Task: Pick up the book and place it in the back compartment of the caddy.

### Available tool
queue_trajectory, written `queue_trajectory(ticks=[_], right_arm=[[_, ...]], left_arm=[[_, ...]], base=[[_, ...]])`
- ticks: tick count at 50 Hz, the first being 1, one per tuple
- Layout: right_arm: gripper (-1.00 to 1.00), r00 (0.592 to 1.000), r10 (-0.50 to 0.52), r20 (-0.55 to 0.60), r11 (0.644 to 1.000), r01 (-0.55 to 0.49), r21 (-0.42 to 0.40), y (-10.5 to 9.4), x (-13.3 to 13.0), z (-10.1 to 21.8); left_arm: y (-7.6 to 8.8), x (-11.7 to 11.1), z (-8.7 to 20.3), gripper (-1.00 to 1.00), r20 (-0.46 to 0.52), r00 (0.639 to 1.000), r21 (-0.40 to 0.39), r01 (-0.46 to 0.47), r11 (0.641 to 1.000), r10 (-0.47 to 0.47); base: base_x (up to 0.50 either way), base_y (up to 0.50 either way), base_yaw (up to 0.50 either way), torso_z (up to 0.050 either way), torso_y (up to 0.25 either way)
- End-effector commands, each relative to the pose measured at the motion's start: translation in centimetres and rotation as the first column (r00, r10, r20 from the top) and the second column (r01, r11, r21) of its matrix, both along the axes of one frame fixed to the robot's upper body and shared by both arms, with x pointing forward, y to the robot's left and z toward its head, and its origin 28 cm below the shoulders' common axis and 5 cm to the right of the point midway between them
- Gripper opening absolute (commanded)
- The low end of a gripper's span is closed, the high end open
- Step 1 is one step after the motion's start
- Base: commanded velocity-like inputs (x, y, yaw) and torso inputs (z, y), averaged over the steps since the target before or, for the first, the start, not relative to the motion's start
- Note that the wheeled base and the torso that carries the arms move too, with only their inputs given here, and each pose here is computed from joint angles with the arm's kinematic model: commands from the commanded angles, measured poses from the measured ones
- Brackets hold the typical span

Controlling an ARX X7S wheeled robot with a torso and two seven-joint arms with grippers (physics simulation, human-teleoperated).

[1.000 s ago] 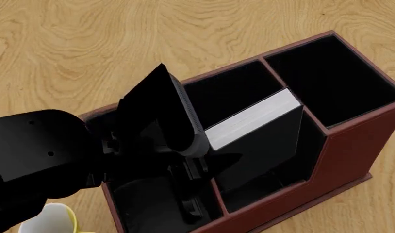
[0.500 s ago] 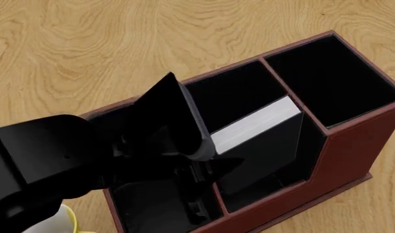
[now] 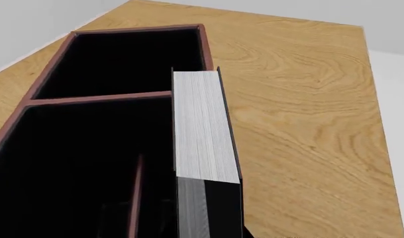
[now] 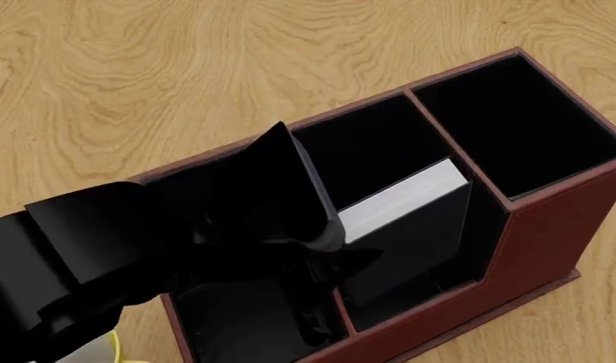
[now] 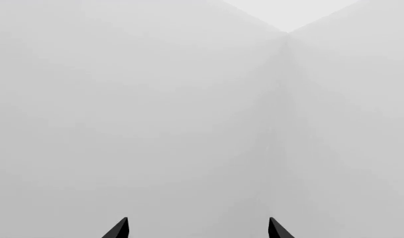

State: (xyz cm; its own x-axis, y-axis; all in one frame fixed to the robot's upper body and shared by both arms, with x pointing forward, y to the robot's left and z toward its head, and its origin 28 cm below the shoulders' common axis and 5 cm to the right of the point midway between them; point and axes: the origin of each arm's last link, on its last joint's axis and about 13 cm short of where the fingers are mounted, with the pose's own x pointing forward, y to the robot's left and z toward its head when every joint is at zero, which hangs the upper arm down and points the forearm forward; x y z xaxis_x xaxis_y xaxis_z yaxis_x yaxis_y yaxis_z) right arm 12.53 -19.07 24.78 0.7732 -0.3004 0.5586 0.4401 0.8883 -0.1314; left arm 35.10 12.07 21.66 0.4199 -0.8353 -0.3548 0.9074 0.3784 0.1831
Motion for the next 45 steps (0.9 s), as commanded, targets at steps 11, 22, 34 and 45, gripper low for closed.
queue_trajectory(ticks=[11,22,34,45], right_arm=[[1.00,1.000,-0.002,-0.003,1.000,0.002,0.000,-0.1,0.0,0.0],[1.00,1.000,-0.005,-0.005,1.000,0.005,-0.003,-0.1,0.0,0.0],[1.00,1.000,-0.010,-0.007,1.000,0.010,-0.004,-0.1,0.0,0.0],[1.00,1.000,-0.013,-0.008,1.000,0.013,-0.003,-0.2,0.0,-0.1]], left_arm=[[-0.7,1.2,-0.8,-1.00,-0.022,1.000,-0.022,-0.006,1.000,0.005],[-0.8,1.9,-1.4,-1.00,-0.028,0.999,-0.020,-0.017,1.000,0.017],[-1.0,2.2,-2.2,-1.00,-0.040,0.999,-0.016,-0.018,1.000,0.018],[-1.2,2.5,-3.0,-1.00,-0.055,0.998,-0.009,-0.017,1.000,0.016]], base=[[0.00,0.00,0.00,0.000,0.001],[0.00,0.00,0.00,0.001,0.001],[0.00,0.00,0.00,0.000,0.002],[0.00,0.00,0.00,0.000,0.001]])
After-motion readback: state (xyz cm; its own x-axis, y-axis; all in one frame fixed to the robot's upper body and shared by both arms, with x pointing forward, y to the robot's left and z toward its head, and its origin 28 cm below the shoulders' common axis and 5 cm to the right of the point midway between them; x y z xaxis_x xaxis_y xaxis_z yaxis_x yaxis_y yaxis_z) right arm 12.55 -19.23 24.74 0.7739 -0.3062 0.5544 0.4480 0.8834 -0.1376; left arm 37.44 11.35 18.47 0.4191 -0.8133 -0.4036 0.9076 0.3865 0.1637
